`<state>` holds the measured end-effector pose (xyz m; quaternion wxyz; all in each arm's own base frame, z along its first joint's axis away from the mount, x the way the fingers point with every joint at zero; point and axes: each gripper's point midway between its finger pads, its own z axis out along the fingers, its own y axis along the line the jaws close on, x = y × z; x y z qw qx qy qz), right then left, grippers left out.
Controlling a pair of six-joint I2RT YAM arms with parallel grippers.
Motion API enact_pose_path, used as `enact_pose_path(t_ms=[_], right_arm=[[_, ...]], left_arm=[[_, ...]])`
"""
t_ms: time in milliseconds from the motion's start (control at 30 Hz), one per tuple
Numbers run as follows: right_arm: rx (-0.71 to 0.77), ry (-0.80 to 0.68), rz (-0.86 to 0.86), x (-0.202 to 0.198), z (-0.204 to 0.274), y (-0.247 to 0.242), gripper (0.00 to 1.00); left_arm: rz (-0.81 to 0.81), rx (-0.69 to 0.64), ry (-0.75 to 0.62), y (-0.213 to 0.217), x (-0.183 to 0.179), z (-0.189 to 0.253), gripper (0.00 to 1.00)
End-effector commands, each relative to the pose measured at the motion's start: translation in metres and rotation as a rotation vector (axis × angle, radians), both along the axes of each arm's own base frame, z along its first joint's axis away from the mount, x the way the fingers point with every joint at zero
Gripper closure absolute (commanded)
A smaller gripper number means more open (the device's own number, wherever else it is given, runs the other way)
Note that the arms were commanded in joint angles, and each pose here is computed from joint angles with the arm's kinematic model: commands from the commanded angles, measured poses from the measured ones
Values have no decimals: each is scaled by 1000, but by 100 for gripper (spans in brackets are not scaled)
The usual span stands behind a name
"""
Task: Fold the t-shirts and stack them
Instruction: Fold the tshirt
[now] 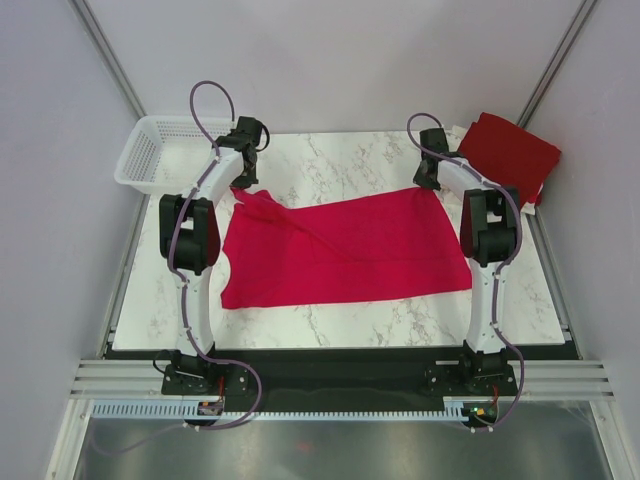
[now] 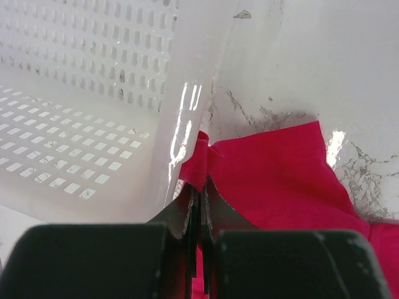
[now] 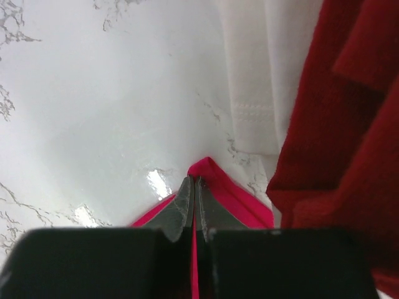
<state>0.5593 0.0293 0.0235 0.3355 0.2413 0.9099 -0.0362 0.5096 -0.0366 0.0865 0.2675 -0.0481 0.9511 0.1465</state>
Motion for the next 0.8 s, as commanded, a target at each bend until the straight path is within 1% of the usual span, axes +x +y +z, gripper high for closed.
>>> enact_pose_path(t_ms=[0,100,333,433,633,767], right_arm=[[-4,70,-1,-21,-17,-3,100],[19,39,7,-19,0,2,100],[65,-117,29,-12,86,9,100],[65,-145,28,-16,105,8,100],[52,-132,-2,-36,108,-5,100],[49,-158,-58,-52,119,-28,100]], left_arm=[[-35,-29,-47,-8,10,20,98],[-64,-37,-66,-14,15,29,98],[-142,-63,-133,-32,25,64,98],[-174,-72,-146,-38,24,74,98],[-256,-70,-153,-59,15,87,98],[-284,-85,-154,-67,7,92,98]])
